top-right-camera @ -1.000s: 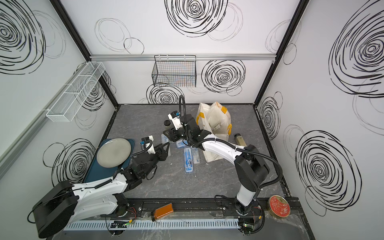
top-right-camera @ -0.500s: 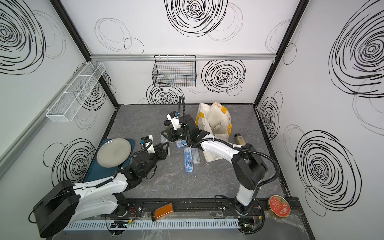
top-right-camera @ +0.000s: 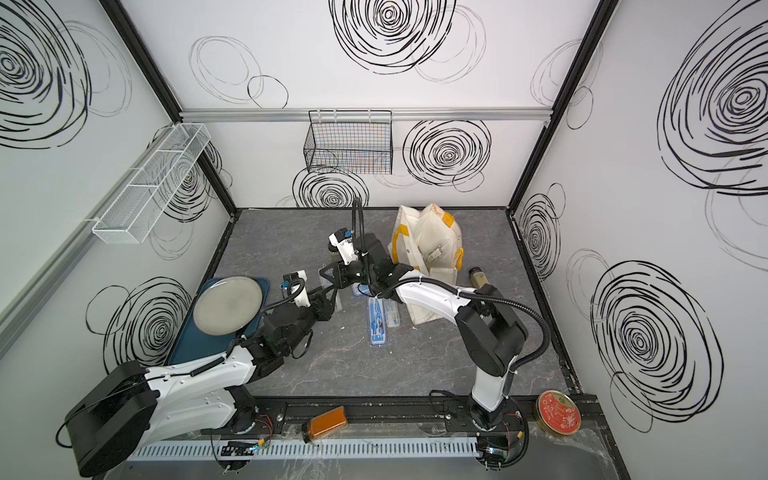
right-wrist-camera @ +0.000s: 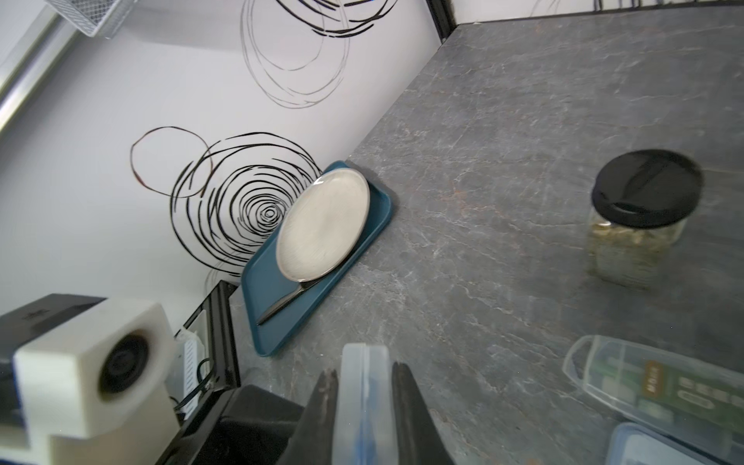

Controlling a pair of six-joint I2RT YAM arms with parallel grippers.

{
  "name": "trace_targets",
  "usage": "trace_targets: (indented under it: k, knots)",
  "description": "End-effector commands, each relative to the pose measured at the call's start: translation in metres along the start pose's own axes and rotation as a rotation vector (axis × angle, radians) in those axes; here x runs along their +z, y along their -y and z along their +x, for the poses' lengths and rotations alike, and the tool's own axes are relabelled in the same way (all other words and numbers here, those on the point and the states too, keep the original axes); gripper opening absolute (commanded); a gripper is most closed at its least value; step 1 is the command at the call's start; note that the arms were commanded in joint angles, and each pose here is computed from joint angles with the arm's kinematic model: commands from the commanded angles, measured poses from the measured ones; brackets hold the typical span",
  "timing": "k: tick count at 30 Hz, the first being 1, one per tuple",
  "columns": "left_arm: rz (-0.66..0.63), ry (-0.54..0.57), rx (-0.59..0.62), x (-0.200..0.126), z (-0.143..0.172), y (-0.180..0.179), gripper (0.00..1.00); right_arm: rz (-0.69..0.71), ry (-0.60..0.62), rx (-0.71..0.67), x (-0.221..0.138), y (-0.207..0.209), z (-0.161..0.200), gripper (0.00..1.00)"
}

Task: Put the compass set into the canvas bag
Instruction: Pick up the compass set at the center of the board, then place the compass set in the canvas bag.

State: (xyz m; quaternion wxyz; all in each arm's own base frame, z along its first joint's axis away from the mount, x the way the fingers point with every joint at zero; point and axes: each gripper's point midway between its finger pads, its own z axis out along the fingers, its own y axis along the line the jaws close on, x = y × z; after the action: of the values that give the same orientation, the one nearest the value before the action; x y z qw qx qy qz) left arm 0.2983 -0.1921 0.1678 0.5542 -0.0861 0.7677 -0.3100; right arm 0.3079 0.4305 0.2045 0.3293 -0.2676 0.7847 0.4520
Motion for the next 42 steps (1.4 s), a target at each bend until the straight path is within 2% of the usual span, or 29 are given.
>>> trace_targets:
  k: [1, 4, 7, 12, 17, 25, 29, 31, 34, 42]
  knots:
    - [0.044, 0.077, -0.024, 0.001, -0.025, 0.016, 0.47, -0.016, -0.007, 0.007, 0.003, -0.003, 0.002, 0.09]
    - [0.049, 0.066, -0.027, 0.002, -0.022, 0.016, 0.66, -0.015, 0.007, -0.002, 0.001, -0.004, -0.003, 0.06]
    - [0.052, 0.056, -0.023, 0.003, -0.02, 0.017, 1.0, 0.007, 0.018, -0.025, -0.003, -0.002, -0.01, 0.04]
    - [0.07, 0.033, -0.007, 0.002, -0.015, 0.018, 0.99, 0.165, 0.073, -0.132, -0.022, 0.012, -0.037, 0.02]
    - [0.054, 0.015, 0.008, 0.003, -0.013, 0.015, 0.99, 0.308, 0.186, -0.224, -0.062, 0.025, -0.081, 0.0]
    - [0.037, -0.042, 0.026, 0.014, -0.003, 0.016, 0.99, 0.537, 0.441, -0.226, -0.172, 0.066, -0.16, 0.0]
    - [0.011, -0.087, 0.041, 0.022, 0.004, 0.015, 0.99, 0.758, 0.536, -0.207, -0.232, 0.105, -0.183, 0.0]
    - [0.002, -0.109, 0.05, 0.026, 0.008, 0.015, 0.99, 0.874, 0.548, -0.189, -0.254, 0.129, -0.184, 0.0]
    - [-0.011, -0.14, 0.073, 0.03, 0.015, 0.017, 0.99, 0.978, 0.509, -0.151, -0.265, 0.164, -0.17, 0.0]
    - [-0.013, -0.191, 0.109, 0.036, 0.027, 0.027, 0.99, 1.052, 0.308, -0.033, -0.23, 0.243, -0.107, 0.0]
